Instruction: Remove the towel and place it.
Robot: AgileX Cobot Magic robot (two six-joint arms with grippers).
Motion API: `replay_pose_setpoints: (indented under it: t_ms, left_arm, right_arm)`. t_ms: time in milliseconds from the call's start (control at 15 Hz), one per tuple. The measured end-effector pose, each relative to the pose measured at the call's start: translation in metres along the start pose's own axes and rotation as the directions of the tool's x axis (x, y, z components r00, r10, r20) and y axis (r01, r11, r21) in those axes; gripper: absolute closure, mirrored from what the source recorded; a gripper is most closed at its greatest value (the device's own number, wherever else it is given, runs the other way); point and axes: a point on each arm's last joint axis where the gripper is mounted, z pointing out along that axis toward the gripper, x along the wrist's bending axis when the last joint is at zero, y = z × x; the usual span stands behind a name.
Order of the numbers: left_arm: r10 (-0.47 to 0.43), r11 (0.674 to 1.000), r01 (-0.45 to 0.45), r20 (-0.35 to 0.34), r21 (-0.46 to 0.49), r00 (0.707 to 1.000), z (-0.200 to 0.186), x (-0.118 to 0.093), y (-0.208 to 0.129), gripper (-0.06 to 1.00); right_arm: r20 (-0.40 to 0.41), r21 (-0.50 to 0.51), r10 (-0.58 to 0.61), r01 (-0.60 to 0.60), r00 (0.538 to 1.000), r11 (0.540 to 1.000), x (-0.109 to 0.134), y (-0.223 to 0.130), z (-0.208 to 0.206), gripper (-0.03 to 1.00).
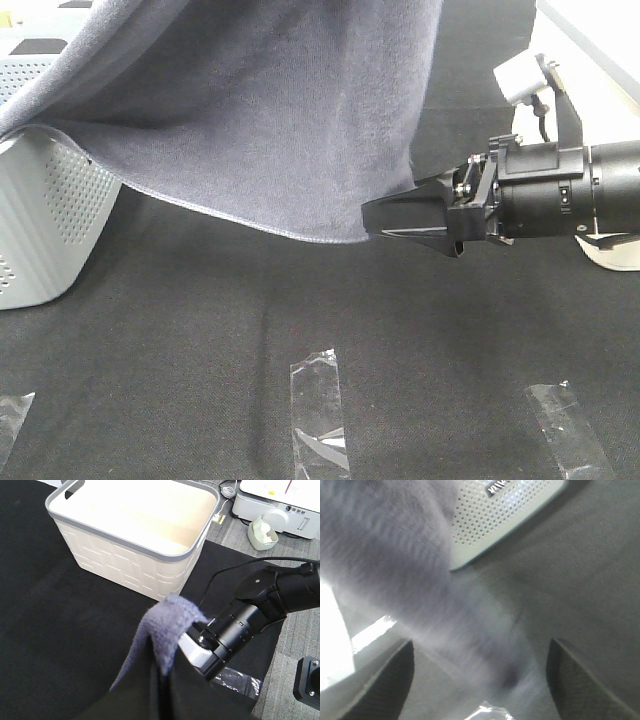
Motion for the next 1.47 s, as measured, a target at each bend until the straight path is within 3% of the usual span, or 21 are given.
replay_pose_setpoints:
  t_ms: [333,467,533,800,933,1067,1200,1333,1467]
  left_arm:
    - [0.009,1.000,-0.010,-0.026,-0.021,1.000,-0.001,0.002,0.002,0.94]
    - [0.014,1.000,-0.015,-0.049,-0.017,0.999,-0.001,0.004,0.002,0.94]
    - [0.014,1.000,-0.015,-0.049,-0.017,0.999,-0.001,0.004,0.002,0.94]
    - [0.007,1.000,-0.008,-0.117,-0.003,0.993,-0.001,0.011,0.000,0.94]
    - [-0.009,1.000,0.011,-0.199,0.008,0.980,-0.003,0.018,-0.001,0.94]
    - [-0.017,0.999,0.027,-0.318,0.025,0.948,-0.005,0.029,-0.003,0.94]
    - [-0.020,0.997,0.054,-0.441,0.064,0.897,-0.004,0.043,-0.008,0.94]
    - [-0.057,0.984,0.136,-0.517,0.117,0.854,0.008,0.065,-0.019,0.94]
    - [-0.104,0.964,0.224,-0.569,0.144,0.815,0.024,0.095,-0.033,0.94]
  right_arm:
    - [-0.067,-0.023,0.005,-0.007,0.998,1.000,0.006,0.002,0.000,0.43]
    - [-0.076,-0.026,0.005,-0.007,0.997,1.000,0.007,0.002,0.000,0.57]
    - [-0.076,-0.026,0.005,-0.007,0.997,1.000,0.007,0.002,0.000,0.57]
    - [-0.076,-0.025,0.012,-0.014,0.997,1.000,0.007,0.002,0.000,0.97]
    - [-0.077,-0.020,0.075,-0.077,0.994,0.997,0.007,0.002,0.000,0.97]
    - [-0.079,-0.013,0.169,-0.171,0.982,0.985,0.007,0.003,0.000,0.97]
    - [-0.086,-0.005,0.249,-0.250,0.965,0.968,0.006,0.013,0.000,0.97]
    - [-0.082,0.071,0.300,-0.295,0.950,0.953,0.006,0.031,0.000,0.97]
    - [0.008,0.206,0.323,-0.318,0.946,0.925,0.003,0.055,-0.003,0.97]
